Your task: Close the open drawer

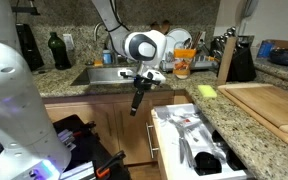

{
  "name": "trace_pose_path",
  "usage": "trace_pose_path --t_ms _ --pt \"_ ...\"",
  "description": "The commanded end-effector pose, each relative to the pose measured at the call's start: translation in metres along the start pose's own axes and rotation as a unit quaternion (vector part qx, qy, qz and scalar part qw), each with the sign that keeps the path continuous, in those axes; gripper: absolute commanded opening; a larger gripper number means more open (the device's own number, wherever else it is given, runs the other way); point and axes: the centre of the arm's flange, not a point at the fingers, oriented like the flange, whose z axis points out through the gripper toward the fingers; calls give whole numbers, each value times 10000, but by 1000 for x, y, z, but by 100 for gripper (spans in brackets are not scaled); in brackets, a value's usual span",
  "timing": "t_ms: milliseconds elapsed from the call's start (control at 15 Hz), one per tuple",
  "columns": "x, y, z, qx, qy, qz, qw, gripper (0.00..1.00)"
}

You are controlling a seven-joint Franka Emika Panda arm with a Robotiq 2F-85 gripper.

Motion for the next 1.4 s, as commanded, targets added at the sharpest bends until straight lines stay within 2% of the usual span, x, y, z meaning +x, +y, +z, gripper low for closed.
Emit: trace_pose_path --t_ms 0,267,333,600,933,1000,1267,1333 --pt "10 10 8 44 184 340 9992 100" --pt "7 6 0 34 132 283 9995 100" --pt "13 5 1 13 93 588 9982 100" --pt "33 10 15 70 161 1782 9838 100" --pt "47 24 30 170 64 2661 9638 100" --pt "39 22 26 60 73 2420 9702 100" --pt "39 21 28 44 70 2437 9698 100" --pt "48 21 33 -19 135 2637 9645 100"
